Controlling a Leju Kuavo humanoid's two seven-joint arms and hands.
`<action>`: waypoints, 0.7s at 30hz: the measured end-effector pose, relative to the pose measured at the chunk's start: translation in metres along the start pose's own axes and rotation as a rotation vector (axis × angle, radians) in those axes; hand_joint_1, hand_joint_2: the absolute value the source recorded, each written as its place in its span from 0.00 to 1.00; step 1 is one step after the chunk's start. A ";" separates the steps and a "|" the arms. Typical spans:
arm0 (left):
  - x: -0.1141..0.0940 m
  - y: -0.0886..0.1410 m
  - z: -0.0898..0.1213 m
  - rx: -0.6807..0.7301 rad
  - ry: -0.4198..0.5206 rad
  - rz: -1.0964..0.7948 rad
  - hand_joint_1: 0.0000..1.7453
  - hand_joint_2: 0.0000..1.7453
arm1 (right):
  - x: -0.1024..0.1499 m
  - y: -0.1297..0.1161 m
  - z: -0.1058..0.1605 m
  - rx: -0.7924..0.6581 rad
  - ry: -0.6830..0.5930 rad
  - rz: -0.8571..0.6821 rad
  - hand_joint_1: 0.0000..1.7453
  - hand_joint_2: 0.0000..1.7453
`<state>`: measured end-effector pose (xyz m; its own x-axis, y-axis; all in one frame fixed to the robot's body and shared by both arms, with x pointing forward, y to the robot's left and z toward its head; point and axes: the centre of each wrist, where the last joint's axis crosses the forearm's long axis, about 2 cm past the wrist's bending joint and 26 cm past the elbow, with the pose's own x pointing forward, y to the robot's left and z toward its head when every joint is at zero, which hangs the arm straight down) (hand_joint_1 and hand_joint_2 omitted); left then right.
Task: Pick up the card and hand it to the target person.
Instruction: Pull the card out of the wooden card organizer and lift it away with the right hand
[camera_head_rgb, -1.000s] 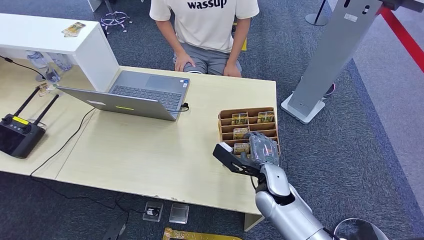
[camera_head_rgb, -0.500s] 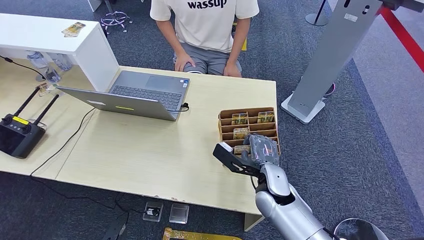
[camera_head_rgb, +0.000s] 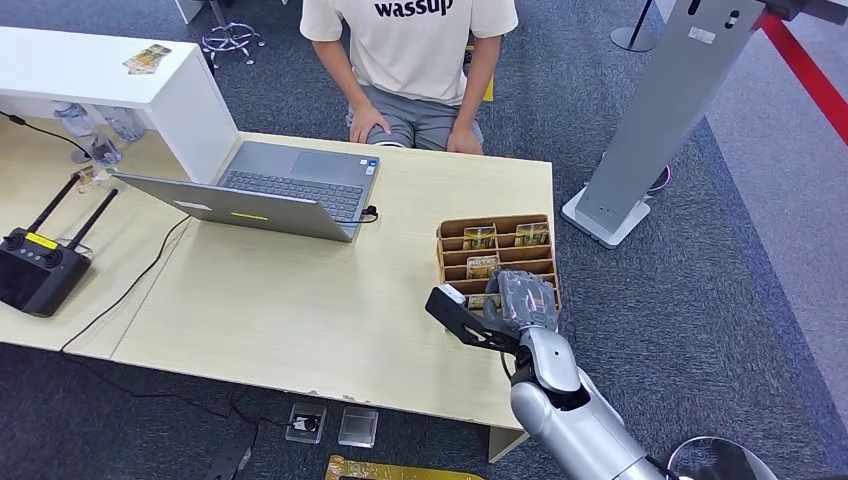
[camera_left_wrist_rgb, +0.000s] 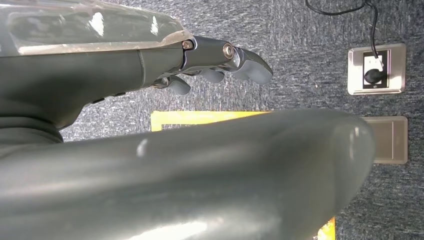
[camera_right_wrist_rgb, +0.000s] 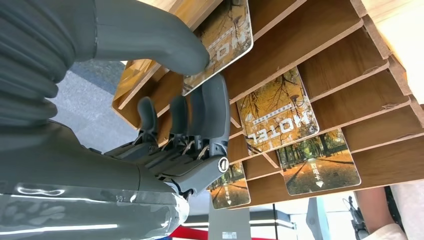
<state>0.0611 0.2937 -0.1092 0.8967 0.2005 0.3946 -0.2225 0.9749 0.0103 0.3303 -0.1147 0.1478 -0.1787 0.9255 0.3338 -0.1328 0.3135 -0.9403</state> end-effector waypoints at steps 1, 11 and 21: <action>0.000 0.000 0.000 0.000 0.000 0.000 0.00 0.00 | 0.000 0.000 0.000 0.000 -0.001 -0.001 0.78 1.00; 0.000 0.000 0.000 0.002 0.001 0.000 0.00 0.00 | 0.003 0.000 0.000 0.007 -0.004 -0.017 1.00 1.00; 0.000 0.000 0.000 -0.012 0.000 0.001 0.00 0.00 | 0.003 0.000 0.000 0.016 -0.008 -0.033 1.00 1.00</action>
<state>0.0611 0.2935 -0.1092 0.8964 0.2020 0.3945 -0.2191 0.9757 -0.0016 0.3300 -0.1123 0.1487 -0.1813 0.9130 0.3655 -0.1544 0.3406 -0.9274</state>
